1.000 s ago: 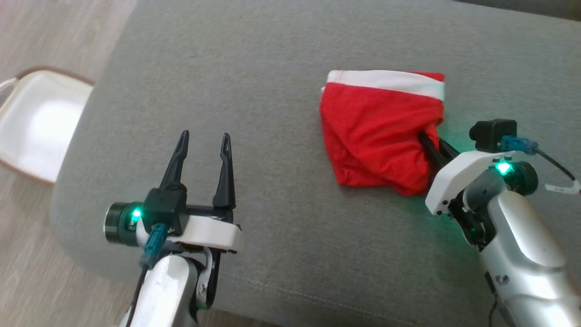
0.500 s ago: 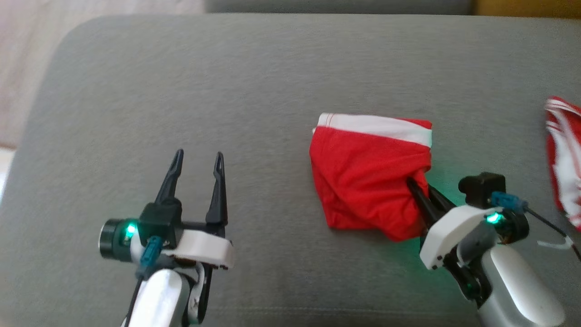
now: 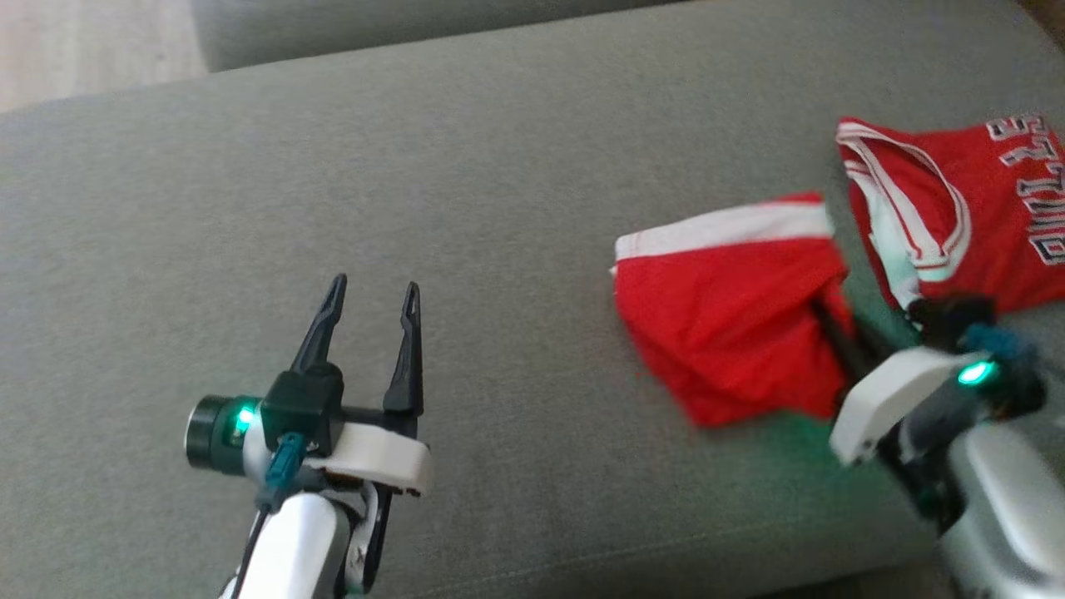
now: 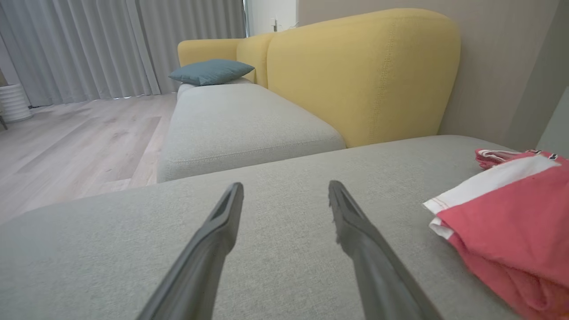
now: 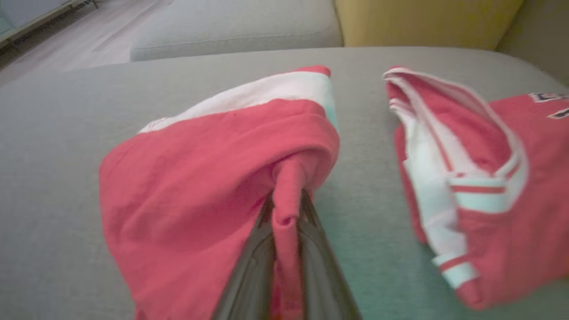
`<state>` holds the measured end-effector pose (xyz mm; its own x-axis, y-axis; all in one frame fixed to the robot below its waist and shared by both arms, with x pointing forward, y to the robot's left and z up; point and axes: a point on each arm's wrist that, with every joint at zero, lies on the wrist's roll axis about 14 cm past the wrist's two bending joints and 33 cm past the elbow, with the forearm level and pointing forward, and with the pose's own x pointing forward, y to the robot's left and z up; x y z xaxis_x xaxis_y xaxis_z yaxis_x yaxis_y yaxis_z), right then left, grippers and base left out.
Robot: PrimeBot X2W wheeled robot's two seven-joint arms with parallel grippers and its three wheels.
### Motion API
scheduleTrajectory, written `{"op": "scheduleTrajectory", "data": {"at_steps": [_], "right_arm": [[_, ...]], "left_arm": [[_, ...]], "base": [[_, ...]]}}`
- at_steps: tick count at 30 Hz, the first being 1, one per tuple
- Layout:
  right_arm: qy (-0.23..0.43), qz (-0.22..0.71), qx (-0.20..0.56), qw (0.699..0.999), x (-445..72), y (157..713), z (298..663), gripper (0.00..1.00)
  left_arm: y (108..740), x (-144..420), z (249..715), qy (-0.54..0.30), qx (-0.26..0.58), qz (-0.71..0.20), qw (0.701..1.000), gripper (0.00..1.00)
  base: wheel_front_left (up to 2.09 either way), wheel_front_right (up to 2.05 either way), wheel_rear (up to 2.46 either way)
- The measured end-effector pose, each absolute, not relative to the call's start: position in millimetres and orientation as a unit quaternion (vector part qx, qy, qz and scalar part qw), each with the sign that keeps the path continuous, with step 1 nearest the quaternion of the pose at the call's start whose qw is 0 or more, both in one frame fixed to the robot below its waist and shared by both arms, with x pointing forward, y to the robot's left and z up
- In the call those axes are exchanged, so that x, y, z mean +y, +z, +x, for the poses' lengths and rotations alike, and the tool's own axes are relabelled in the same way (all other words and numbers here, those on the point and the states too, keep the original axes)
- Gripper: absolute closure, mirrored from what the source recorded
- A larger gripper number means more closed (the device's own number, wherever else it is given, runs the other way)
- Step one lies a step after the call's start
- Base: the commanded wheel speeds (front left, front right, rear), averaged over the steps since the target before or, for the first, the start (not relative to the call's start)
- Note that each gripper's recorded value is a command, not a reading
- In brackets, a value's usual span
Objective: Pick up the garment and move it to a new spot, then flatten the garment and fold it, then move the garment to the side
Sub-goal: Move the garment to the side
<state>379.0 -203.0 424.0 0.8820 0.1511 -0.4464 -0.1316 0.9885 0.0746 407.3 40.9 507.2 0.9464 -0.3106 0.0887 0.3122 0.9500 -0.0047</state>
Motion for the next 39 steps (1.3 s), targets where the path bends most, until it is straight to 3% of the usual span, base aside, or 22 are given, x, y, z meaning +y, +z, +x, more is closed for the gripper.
{"op": "scheduleTrajectory", "data": {"at_steps": [7,14,31,32,33,34,36,37,39], "right_arm": [[-0.018,-0.012,0.186,0.982,-285.7,458.3,414.6,1.00],[-0.100,-0.041,0.186,0.977,-358.1,464.5,425.1,1.00],[-0.162,-0.129,0.243,0.948,-429.2,437.2,464.8,0.98],[-0.168,-0.127,0.247,0.946,-432.3,433.9,465.8,0.75],[-0.169,-0.128,0.248,0.945,-433.4,431.7,467.3,0.70],[-0.169,-0.130,0.246,0.946,-433.5,430.3,468.8,0.58],[-0.172,-0.129,0.247,0.945,-434.6,427.4,469.2,0.16],[-0.179,-0.124,0.248,0.944,-437.5,426.6,467.0,0.00],[-0.190,-0.117,0.249,0.942,-442.7,426.8,461.4,0.00]], "left_arm": [[500.0,10.2,427.5,-0.205,-0.040,-0.012,0.978,0.00],[491.3,-21.4,451.8,-0.251,-0.043,-0.016,0.967,0.00],[453.9,-56.7,490.6,-0.302,-0.032,-0.030,0.952,0.00],[452.2,-56.3,491.7,-0.302,-0.031,-0.029,0.952,0.00],[450.5,-54.7,492.7,-0.300,-0.029,-0.029,0.953,0.00],[449.0,-53.0,493.0,-0.298,-0.029,-0.028,0.954,0.00],[447.6,-50.6,492.9,-0.295,-0.029,-0.026,0.955,0.00],[447.5,-50.2,492.3,-0.294,-0.029,-0.025,0.955,0.00],[449.1,-49.9,491.1,-0.294,-0.029,-0.023,0.955,0.00]], "base": [[0.00,0.00,0.00],[0.00,0.00,0.00],[0.00,0.00,0.00],[0.00,0.00,0.00],[0.00,0.00,0.00],[0.00,0.00,0.00],[0.00,0.00,0.00],[0.00,0.00,0.00],[0.00,0.00,0.00]]}}
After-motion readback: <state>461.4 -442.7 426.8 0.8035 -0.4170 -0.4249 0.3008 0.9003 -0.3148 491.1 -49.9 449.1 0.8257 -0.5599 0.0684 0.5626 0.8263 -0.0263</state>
